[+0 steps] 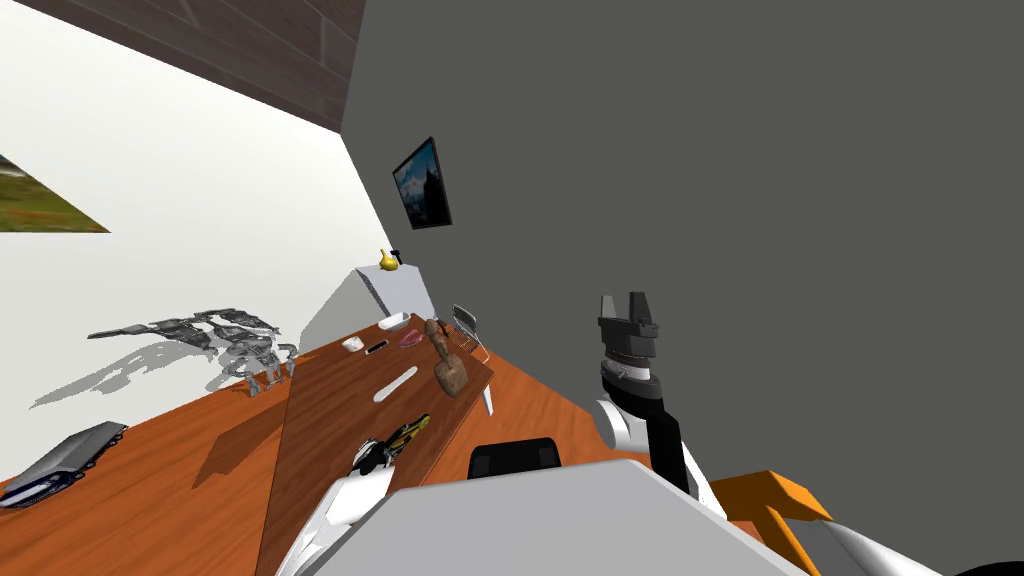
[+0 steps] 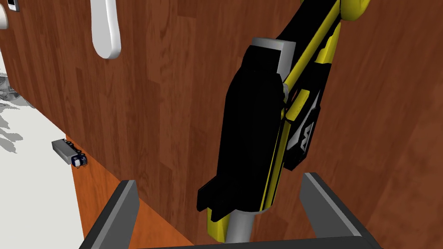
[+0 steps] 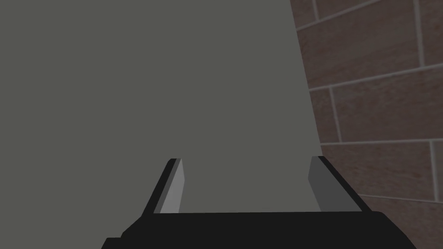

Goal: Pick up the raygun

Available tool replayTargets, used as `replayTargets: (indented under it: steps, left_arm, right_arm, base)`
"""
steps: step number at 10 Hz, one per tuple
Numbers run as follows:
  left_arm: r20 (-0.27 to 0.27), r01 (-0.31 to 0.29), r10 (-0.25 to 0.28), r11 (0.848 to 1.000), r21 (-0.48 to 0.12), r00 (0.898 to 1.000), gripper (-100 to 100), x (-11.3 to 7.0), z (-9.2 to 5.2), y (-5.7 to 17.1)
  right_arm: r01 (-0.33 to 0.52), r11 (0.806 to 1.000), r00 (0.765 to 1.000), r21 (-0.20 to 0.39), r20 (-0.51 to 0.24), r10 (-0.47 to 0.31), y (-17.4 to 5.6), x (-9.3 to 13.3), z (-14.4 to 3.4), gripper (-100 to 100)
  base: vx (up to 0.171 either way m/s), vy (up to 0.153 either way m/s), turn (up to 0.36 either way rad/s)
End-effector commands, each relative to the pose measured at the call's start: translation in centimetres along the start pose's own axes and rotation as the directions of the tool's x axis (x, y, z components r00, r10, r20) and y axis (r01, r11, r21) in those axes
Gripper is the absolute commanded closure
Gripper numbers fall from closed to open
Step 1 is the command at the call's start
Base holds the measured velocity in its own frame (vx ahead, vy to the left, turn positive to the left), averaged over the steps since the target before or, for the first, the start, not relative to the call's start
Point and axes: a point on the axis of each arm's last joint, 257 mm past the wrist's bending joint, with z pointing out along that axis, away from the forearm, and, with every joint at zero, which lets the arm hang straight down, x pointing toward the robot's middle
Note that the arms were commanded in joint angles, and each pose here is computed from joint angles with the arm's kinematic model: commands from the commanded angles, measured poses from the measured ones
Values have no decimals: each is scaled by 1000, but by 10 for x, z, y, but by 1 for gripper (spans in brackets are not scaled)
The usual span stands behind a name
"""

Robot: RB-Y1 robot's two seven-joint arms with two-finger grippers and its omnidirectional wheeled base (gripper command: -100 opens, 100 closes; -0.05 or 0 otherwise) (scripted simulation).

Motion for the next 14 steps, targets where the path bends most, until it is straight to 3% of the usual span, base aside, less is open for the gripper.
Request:
replayTargets:
  steps: [1,6,7,11,12,13,14]
  left_arm:
    - [8,10,-10,1000,1,1000,-100,-2,3,0]
    - [24,29,-29,1000,0,999,-100,-6,9,2]
    - [23,30,-30,1000,0,999,100,-6,9,2]
    - [25,29,-29,1000,-2,999,100,-6,9,4]
    - [24,30,-30,1000,-2,999,0,-6,9,4]
    - [13,15,-15,1000,2,1000,100,-4,5,1]
    - [8,10,-10,1000,1,1000,100,-2,3,0]
  right_arm:
    - [0,1000,1000,0,0,0,0,0,0,0]
    - [0,1000,1000,0,0,0,0,0,0,0]
    - [0,1000,1000,0,0,0,0,0,0,0]
    - [0,1000,1000,0,0,0,0,0,0,0]
    - [0,1000,1000,0,0,0,0,0,0,0]
    - [0,1000,1000,0,0,0,0,0,0,0]
    - [0,1000,1000,0,0,0,0,0,0,0]
  base:
    - [-31,21,-75]
    - [-23,14,-67]
    - [0,0,0]
    - [0,0,0]
    - [0,0,0]
    - [30,-20,152]
    - [43,-36,149]
